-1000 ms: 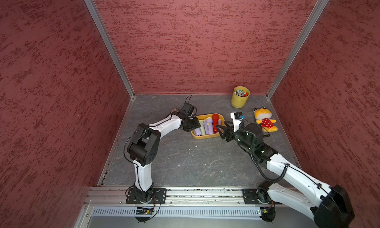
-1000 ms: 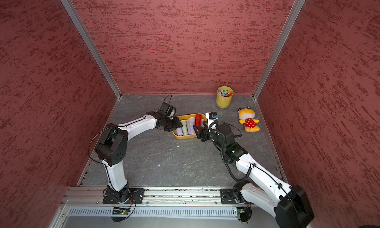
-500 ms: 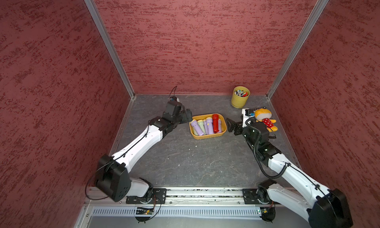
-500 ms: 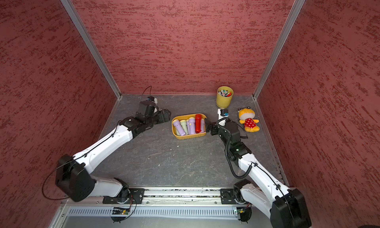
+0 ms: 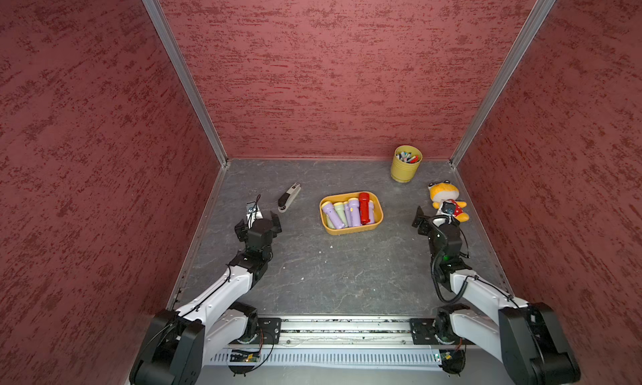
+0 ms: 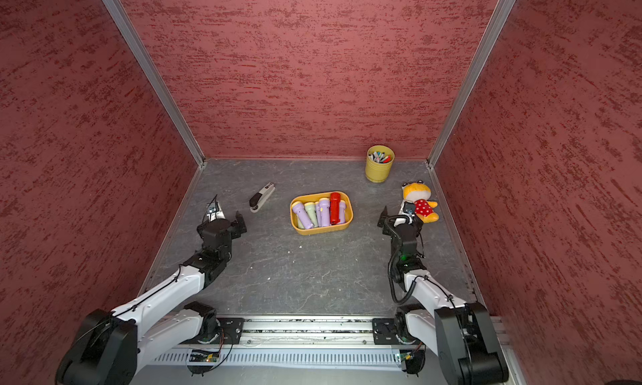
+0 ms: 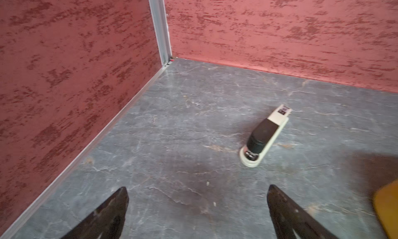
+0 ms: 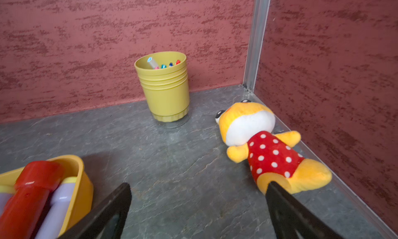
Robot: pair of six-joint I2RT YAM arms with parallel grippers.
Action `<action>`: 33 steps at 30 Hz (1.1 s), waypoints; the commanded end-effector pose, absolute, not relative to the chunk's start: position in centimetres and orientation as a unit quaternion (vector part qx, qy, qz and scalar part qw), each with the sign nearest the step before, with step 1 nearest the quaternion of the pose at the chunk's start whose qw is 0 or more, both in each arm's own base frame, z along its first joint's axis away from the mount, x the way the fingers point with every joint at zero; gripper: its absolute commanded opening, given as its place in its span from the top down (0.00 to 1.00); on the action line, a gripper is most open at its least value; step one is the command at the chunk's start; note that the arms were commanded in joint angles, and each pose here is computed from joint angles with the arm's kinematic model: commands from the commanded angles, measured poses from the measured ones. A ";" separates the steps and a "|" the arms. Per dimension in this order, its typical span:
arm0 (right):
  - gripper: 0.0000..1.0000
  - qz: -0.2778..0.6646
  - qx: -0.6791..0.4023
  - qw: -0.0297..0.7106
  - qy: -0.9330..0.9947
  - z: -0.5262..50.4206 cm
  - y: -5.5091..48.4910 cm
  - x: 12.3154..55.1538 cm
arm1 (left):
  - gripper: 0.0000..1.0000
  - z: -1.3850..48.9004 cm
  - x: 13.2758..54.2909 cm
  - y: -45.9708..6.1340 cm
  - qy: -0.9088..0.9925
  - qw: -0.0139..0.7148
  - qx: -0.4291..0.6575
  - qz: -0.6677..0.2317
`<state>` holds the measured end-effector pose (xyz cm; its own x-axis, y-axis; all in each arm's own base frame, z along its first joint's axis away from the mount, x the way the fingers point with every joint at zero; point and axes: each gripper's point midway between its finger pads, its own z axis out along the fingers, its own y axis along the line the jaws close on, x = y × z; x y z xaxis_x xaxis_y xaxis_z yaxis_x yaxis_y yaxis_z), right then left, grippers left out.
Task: Put the flashlights into the storage boxes
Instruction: Reset both arms
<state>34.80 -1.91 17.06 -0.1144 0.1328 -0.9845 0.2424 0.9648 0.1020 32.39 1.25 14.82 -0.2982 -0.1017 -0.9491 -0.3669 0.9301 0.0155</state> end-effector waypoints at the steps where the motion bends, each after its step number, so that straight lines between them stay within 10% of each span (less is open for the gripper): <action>1: 0.01 -0.061 0.157 0.673 0.721 17.7 -3.8 35.0 | 0.01 17.5 33.5 2.3 0.753 0.629 -0.156 0.111; 33: 0.01 -0.031 0.094 0.668 0.738 13.5 -3.9 38.6 | 0.01 11.5 39.7 2.5 0.783 0.616 -0.089 0.022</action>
<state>38.53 -3.92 13.37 -0.0886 0.1039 -0.9906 0.1901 0.9780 0.0855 39.65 2.85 11.57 -0.2194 -0.1137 -0.9690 -0.1809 0.9807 -0.0741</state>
